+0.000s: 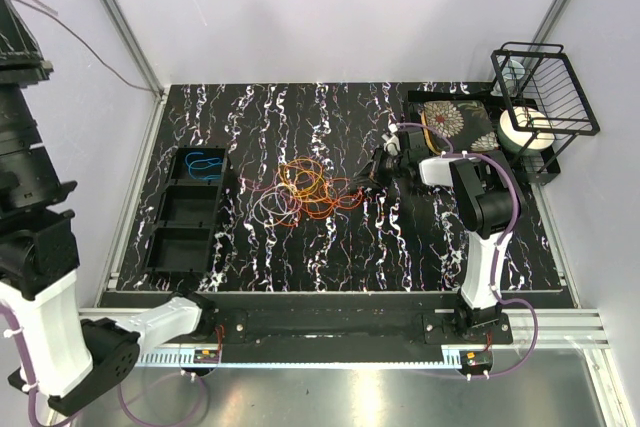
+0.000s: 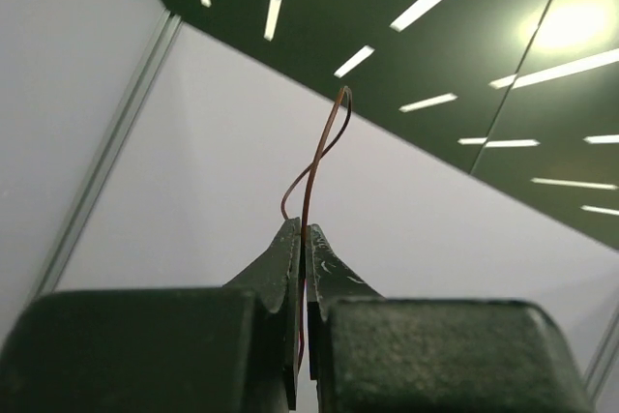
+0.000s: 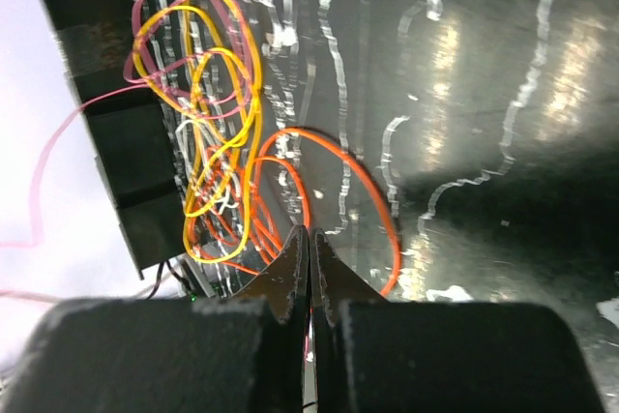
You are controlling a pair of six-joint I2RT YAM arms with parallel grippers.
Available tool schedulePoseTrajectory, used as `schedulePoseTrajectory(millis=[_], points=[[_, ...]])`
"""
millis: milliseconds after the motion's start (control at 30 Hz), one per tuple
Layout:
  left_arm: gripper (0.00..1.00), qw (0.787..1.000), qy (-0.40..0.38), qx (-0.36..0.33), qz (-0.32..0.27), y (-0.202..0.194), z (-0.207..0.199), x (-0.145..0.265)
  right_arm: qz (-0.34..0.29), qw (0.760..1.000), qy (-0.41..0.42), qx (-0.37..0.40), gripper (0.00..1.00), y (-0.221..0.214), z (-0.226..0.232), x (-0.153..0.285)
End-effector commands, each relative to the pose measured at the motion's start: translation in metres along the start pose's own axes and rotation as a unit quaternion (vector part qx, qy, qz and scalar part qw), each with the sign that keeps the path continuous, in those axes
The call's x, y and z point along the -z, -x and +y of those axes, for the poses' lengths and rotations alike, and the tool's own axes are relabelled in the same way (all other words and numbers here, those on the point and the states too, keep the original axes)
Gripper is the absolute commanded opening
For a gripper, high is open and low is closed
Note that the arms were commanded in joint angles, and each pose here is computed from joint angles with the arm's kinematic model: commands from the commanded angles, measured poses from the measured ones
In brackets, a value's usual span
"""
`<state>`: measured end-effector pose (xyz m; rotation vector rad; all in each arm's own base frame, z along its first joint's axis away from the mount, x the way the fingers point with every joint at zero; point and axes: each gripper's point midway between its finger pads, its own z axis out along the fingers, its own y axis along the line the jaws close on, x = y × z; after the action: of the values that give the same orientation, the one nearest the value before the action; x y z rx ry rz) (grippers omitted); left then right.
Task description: Untangle the cables
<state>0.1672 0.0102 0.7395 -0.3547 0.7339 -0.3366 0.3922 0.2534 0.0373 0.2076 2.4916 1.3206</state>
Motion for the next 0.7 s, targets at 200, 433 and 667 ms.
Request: schedulePoseTrajectory(millis=[200, 433, 667], points=[[0.00, 0.984, -0.092, 0.067, -0.135, 0.065, -0.041, -0.009, -0.014, 0.998, -0.058, 0.000, 0.00, 0.012, -0.017, -0.002], [0.00, 0.979, -0.118, 0.082, -0.143, 0.062, -0.050, -0.007, -0.018, 0.997, -0.072, -0.009, 0.03, 0.014, -0.023, 0.001], [0.00, 0.986, -0.116, 0.089, -0.084, 0.017, -0.047, -0.007, -0.026, 0.999, -0.027, 0.036, 0.55, 0.017, 0.005, 0.006]])
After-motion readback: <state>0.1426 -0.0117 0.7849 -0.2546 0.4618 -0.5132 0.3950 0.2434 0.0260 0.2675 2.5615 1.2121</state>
